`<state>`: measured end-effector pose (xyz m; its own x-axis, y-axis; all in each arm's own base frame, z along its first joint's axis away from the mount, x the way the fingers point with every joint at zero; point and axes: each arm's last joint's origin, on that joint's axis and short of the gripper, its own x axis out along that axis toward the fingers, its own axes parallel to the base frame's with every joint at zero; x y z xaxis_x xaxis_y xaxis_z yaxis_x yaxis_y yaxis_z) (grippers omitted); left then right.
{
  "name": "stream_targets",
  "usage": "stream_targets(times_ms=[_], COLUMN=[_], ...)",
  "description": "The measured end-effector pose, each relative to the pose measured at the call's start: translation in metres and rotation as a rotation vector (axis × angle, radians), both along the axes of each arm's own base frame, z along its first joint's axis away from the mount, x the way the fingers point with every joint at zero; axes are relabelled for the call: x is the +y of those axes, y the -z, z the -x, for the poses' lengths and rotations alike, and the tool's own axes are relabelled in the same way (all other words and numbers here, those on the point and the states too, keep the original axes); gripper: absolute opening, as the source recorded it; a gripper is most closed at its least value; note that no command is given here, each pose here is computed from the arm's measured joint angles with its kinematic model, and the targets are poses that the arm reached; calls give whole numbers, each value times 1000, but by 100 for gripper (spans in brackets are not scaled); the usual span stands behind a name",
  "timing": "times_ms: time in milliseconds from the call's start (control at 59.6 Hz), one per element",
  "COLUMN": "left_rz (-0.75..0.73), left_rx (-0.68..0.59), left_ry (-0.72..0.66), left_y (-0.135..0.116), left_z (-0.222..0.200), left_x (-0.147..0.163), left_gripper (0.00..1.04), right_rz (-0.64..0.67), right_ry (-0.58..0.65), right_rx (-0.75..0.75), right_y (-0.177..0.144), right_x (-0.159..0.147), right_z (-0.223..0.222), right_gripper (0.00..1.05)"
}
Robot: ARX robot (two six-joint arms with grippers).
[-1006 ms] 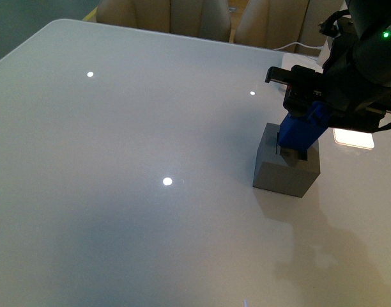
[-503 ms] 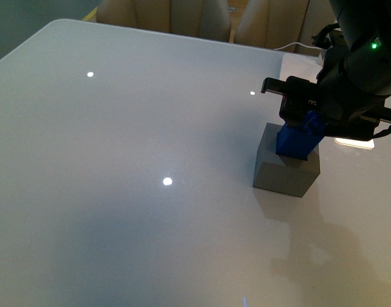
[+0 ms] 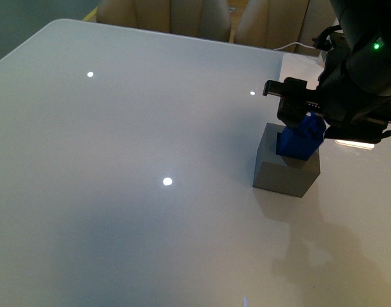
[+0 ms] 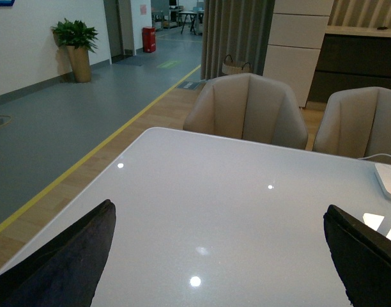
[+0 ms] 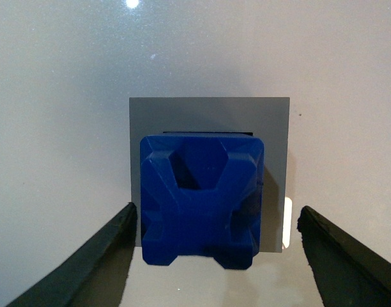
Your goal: Insert blue part into gray base
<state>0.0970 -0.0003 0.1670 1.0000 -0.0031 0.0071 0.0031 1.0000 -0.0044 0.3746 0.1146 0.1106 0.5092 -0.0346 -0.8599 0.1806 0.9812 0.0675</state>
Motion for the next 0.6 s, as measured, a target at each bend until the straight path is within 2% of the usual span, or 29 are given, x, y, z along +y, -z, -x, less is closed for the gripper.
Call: stream_targets(times_ms=[84, 268, 503, 553, 587, 604], left_rz=[0, 0, 0, 0, 0, 0], left_rx=[0, 0, 0, 0, 0, 0], left_ry=[0, 0, 0, 0, 0, 0], left_y=[0, 0, 0, 0, 0, 0], left_z=[0, 0, 0, 0, 0, 0], left_x=[0, 0, 0, 0, 0, 0], left_gripper=[97, 97, 97, 97, 97, 97], right_rz=[-5, 11, 53, 65, 74, 78], right_ry=[0, -1, -15, -26, -57, -86], right_rx=[-14, -100, -283, -353, -459, -558], right_y=[0, -11, -61, -60, -55, -50], right_x=[1, -3, -11, -11, -13, -17], right_z=[-1, 11, 53, 54, 54, 58], right_gripper=[97, 96, 96, 93, 88, 83])
